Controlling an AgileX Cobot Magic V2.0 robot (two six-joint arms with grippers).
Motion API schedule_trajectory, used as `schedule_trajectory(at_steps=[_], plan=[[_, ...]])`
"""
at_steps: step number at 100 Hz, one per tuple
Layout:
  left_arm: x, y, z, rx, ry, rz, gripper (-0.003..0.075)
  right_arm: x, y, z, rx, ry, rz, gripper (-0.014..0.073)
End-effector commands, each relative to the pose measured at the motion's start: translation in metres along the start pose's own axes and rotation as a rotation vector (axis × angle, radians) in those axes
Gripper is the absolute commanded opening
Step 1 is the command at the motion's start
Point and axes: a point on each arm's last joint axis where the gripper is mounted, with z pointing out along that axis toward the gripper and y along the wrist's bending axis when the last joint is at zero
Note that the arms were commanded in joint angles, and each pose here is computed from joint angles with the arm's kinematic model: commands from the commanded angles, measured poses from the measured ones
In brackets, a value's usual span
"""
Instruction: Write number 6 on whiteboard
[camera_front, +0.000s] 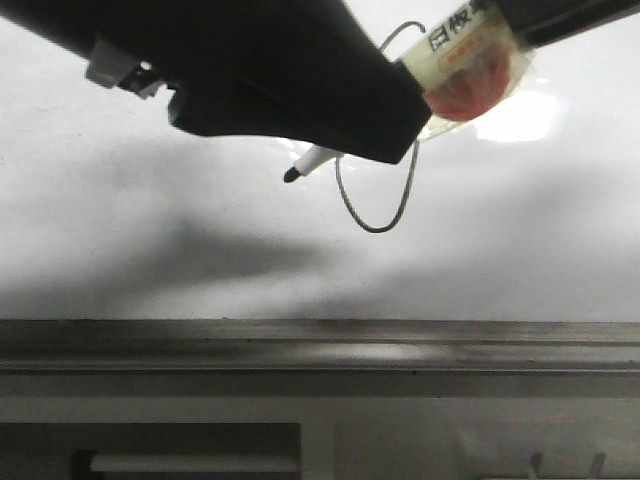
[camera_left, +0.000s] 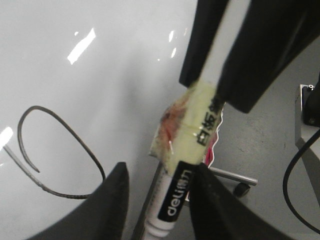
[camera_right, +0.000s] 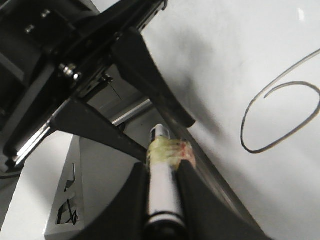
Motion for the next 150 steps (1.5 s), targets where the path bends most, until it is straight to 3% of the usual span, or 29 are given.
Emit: schedule_trajectory(at_steps=[1, 25, 38, 42, 49, 64, 71, 90, 106, 121, 150], plan=[[-0.015, 0.003, -0.005, -0.041, -0.056, 0.017, 0.0156, -0.012, 0.004, -0.006, -0.01, -0.063, 0.003, -0.0053], [-0.012, 0.004, -0.001, -0.046, -0.043, 0.017, 0.0122, -0.012, 0.004, -0.006, -0.01, -0.063, 0.003, -0.0053], [-0.013, 0.005, -0.001, -0.052, -0.045, 0.017, -0.002, -0.013, 0.003, -0.006, -0.006, -0.065, 0.003, -0.0049], [-0.013, 0.005, -0.001, -0.055, -0.045, 0.017, -0.002, -0.013, 0.003, -0.006, -0.006, -0.065, 0.003, -0.0032], [-0.013, 0.005, -0.001, -0.054, -0.046, 0.015, -0.002, -0.013, 0.003, -0.006, -0.006, -0.065, 0.003, 0.0039], [-0.016, 0.006, -0.007, -0.08, -0.071, 0.009, -0.002, -0.013, 0.002, -0.006, 0.009, -0.075, 0.017, 0.0308], [-0.021, 0.007, -0.014, -0.113, -0.104, -0.009, -0.002, -0.014, 0.003, -0.009, 0.022, -0.09, 0.015, 0.0387], [-0.026, 0.013, -0.045, -0.259, -0.232, -0.137, -0.002, -0.015, 0.01, -0.031, 0.129, -0.159, -0.025, 0.0384], [-0.007, 0.017, -0.068, -0.37, -0.325, -0.406, -0.002, -0.002, 0.015, -0.048, 0.253, -0.126, -0.034, 0.0384], [0.019, 0.022, -0.071, -0.463, -0.322, -0.661, -0.002, 0.012, 0.016, -0.048, 0.274, -0.118, 0.001, 0.0384], [0.026, 0.031, -0.041, -0.489, -0.219, -0.692, -0.002, 0.018, 0.014, -0.045, 0.276, -0.11, 0.026, 0.0384]])
